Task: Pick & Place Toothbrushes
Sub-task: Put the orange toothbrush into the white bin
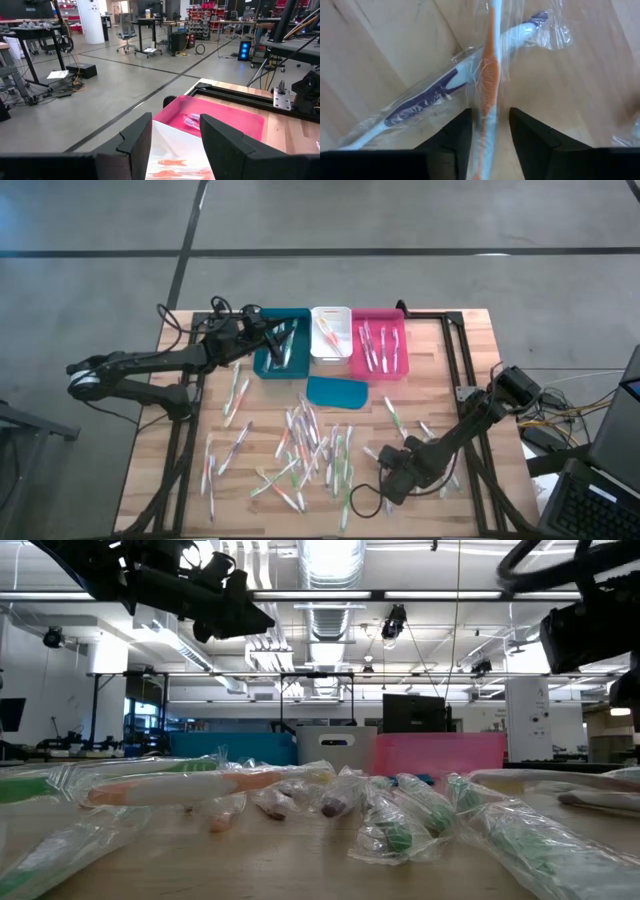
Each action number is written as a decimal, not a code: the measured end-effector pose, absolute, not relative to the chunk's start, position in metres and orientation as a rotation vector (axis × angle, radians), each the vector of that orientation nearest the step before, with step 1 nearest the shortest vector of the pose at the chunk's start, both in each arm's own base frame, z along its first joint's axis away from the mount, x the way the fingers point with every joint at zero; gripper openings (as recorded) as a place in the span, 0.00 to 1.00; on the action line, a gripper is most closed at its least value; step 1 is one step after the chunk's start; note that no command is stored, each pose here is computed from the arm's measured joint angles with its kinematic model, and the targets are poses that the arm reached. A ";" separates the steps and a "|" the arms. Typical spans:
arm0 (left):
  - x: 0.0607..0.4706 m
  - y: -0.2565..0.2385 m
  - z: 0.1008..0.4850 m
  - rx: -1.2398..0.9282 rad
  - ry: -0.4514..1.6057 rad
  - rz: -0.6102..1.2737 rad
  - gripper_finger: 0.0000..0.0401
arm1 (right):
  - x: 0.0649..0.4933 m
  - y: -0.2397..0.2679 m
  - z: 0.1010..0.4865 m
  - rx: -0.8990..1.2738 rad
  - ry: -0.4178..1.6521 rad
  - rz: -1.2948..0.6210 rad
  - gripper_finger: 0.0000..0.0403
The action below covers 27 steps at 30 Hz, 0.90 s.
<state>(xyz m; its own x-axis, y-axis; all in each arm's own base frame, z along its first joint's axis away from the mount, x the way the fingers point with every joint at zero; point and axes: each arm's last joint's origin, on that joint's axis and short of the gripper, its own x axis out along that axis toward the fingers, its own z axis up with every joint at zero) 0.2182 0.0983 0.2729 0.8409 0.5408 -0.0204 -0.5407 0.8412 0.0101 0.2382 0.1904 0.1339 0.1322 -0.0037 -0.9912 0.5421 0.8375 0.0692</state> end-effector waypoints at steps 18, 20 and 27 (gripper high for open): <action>0.218 0.098 0.273 0.005 0.017 0.571 0.43 | 0.246 0.184 0.185 0.582 1.330 -0.414 0.08; 0.218 0.098 0.273 0.005 0.016 0.571 0.43 | 0.251 0.174 0.192 0.569 1.317 -0.461 0.07; 0.218 0.099 0.273 0.005 0.017 0.572 0.43 | 0.284 0.122 0.210 0.493 1.238 -0.496 0.07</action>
